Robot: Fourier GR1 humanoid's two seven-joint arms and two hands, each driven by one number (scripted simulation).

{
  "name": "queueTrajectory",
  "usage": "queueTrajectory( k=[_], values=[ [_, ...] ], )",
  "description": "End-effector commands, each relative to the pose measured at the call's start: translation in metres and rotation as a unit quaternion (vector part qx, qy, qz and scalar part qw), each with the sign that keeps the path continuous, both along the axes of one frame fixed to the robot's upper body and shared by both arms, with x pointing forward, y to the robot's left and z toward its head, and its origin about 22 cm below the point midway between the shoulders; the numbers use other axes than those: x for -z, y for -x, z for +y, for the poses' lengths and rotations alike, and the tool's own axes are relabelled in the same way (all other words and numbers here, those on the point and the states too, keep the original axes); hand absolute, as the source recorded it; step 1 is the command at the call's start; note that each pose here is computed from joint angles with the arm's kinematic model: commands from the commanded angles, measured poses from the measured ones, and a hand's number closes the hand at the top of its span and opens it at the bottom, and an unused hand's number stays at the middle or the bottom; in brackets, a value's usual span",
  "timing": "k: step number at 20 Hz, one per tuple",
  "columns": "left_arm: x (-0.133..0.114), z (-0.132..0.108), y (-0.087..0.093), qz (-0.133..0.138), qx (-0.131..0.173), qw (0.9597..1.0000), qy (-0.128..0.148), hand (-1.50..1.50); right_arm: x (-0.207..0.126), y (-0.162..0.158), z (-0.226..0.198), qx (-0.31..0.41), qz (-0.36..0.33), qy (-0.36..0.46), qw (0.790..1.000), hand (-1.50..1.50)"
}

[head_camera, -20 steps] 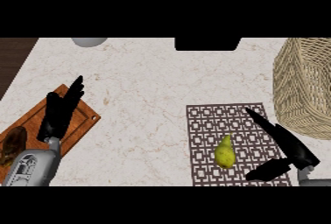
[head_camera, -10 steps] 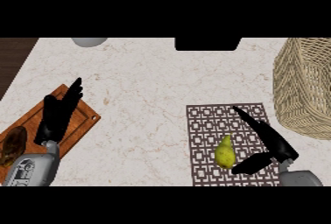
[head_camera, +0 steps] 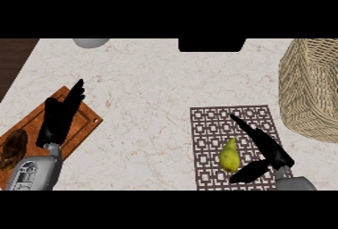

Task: Pick the pear from the placemat and place it in the basket

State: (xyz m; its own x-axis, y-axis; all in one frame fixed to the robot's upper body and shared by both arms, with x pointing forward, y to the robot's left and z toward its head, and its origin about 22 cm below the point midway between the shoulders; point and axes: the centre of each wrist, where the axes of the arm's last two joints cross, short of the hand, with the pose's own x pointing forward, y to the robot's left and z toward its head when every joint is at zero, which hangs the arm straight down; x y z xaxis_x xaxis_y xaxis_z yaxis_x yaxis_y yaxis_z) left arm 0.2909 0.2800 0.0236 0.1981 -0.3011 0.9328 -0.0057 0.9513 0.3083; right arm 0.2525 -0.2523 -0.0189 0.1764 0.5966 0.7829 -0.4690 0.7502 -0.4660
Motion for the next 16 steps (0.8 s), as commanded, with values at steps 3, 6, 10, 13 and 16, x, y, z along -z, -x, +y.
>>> queueTrajectory(
  k=[3, 6, 10, 13, 16],
  values=[
    [0.017, 0.006, 0.0, -0.001, -0.009, 1.0, 0.001, 0.0, -0.001, 0.006, 0.006, 0.002, 0.002, -0.002, 1.0, -1.5],
    [-0.014, -0.006, -0.014, 0.002, 0.001, 1.0, 0.006, 0.0, 0.019, -0.014, 0.023, 0.0, 0.009, -0.002, 1.0, -1.5],
    [0.007, 0.011, 0.007, 0.003, -0.008, 0.9999, -0.009, 0.0, 0.017, 0.015, 0.011, -0.034, 0.01, 0.013, 0.999, 1.5],
    [0.012, 0.001, 0.002, 0.005, -0.012, 0.9999, -0.002, 0.0, 0.044, 0.0, 0.021, -0.039, -0.046, 0.046, 0.997, 1.5],
    [-0.003, 0.01, 0.001, 0.002, -0.003, 1.0, -0.008, 0.0, 0.015, -0.011, 0.036, -0.046, -0.063, 0.071, 0.994, 1.5]
  ],
)
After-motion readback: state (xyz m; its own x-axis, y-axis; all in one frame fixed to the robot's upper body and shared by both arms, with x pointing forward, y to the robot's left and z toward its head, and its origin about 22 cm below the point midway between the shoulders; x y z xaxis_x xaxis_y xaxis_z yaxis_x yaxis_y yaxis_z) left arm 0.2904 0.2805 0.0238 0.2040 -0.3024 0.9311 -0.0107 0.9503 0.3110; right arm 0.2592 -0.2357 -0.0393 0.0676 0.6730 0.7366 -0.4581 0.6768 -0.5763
